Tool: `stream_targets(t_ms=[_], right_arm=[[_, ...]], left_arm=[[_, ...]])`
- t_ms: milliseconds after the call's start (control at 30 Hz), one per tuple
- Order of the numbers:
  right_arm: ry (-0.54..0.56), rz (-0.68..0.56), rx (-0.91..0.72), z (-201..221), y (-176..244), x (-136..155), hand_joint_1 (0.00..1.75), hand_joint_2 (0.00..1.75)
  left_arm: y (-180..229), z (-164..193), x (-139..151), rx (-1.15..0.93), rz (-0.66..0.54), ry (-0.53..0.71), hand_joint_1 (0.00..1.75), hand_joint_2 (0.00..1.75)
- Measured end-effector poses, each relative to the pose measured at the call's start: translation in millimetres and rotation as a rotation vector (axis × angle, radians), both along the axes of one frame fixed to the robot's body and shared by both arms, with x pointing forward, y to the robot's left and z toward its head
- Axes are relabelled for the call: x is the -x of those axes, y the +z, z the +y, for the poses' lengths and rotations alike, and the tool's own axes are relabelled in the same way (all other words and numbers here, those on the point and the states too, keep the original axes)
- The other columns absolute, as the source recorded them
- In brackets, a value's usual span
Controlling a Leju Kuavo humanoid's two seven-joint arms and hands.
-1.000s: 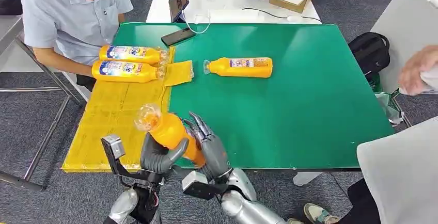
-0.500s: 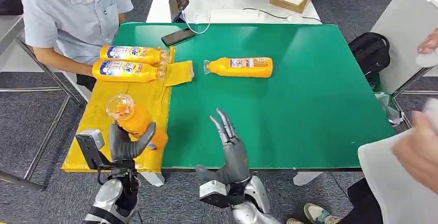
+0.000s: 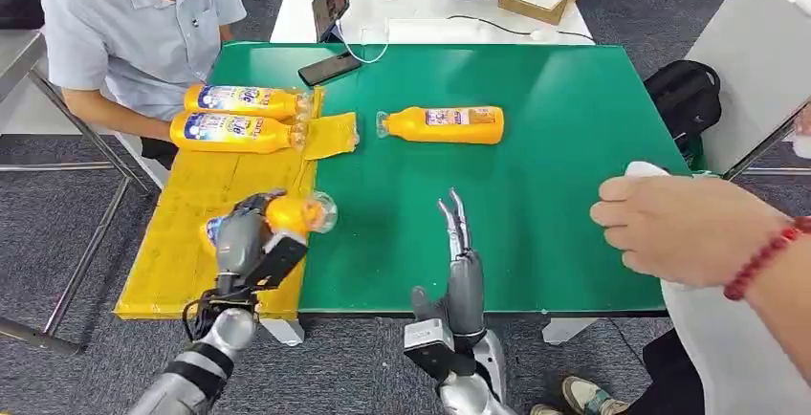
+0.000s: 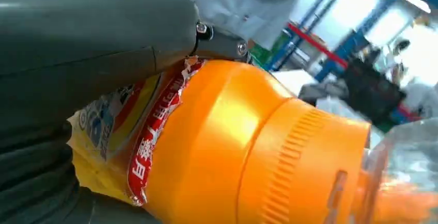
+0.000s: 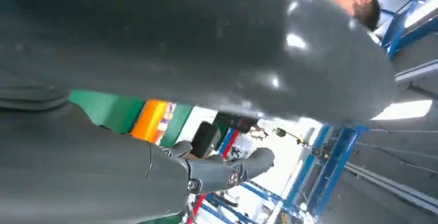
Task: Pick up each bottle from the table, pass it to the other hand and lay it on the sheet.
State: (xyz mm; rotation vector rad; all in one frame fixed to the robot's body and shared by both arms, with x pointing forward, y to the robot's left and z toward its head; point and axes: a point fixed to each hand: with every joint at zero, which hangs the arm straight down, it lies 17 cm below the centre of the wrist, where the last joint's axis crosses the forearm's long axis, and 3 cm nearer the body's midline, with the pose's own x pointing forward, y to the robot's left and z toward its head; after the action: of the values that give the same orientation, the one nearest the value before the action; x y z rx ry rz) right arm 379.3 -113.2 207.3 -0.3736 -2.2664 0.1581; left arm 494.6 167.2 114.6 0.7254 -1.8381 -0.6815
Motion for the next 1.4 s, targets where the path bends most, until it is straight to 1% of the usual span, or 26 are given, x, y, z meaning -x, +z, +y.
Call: stream_targets(t_ms=[67,167,367,867,900,933,967,1000,1033,1067,1100,1200,1300,1333,1400], right_arm=[[0.028,0.011,-0.018,8,-2,2,0.00,0.00],[0.053,0.017,-0.022,18,-3,5,0.00,0.00],[0.114,0.050,-0.054,37,-9,10,0.00,0.00],[0.148,0.066,-0.036,50,-17,14,0.00,0.00],[0.147,0.067,-0.037,50,-17,14,0.00,0.00],[0.148,0.070,-0.041,49,-18,14,0.00,0.00],[0.149,0.074,-0.046,49,-18,13,0.00,0.00],[0.152,0.079,-0.051,50,-19,13,0.00,0.00],[0.155,0.085,-0.055,51,-20,13,0.00,0.00],[0.156,0.091,-0.061,51,-22,13,0.00,0.00],[0.158,0.096,-0.066,51,-23,13,0.00,0.00],[0.164,0.113,-0.076,53,-27,11,0.00,0.00],[0.170,0.123,-0.076,54,-31,12,0.00,0.00],[0.174,0.126,-0.076,56,-31,12,0.00,0.00],[0.179,0.134,-0.074,57,-34,12,0.00,0.00]], left_arm=[[-12,-1,-9,-0.057,0.050,-0.010,1.75,1.75],[-22,-1,-16,-0.104,0.088,-0.023,1.75,1.75],[-50,-3,-32,-0.231,0.235,-0.053,1.75,1.75],[-60,-2,-35,-0.277,0.269,-0.063,1.73,1.75],[-61,-2,-36,-0.283,0.273,-0.062,1.50,1.75],[-63,-2,-36,-0.298,0.283,-0.064,1.48,1.75],[-67,-3,-36,-0.315,0.300,-0.070,1.36,1.75],[-69,-3,-37,-0.328,0.316,-0.075,0.89,1.75],[-73,-4,-37,-0.340,0.336,-0.083,0.59,1.75],[-75,-5,-37,-0.350,0.355,-0.090,0.17,1.75],[-78,-5,-38,-0.360,0.370,-0.097,0.00,1.75],[-90,-6,-35,-0.374,0.427,-0.119,0.00,1.75],[-93,-16,-30,-0.327,0.444,-0.154,0.00,1.75],[-94,-24,-26,-0.274,0.458,-0.190,0.00,1.75],[-86,-53,-13,-0.056,0.491,-0.336,0.00,1.75]])
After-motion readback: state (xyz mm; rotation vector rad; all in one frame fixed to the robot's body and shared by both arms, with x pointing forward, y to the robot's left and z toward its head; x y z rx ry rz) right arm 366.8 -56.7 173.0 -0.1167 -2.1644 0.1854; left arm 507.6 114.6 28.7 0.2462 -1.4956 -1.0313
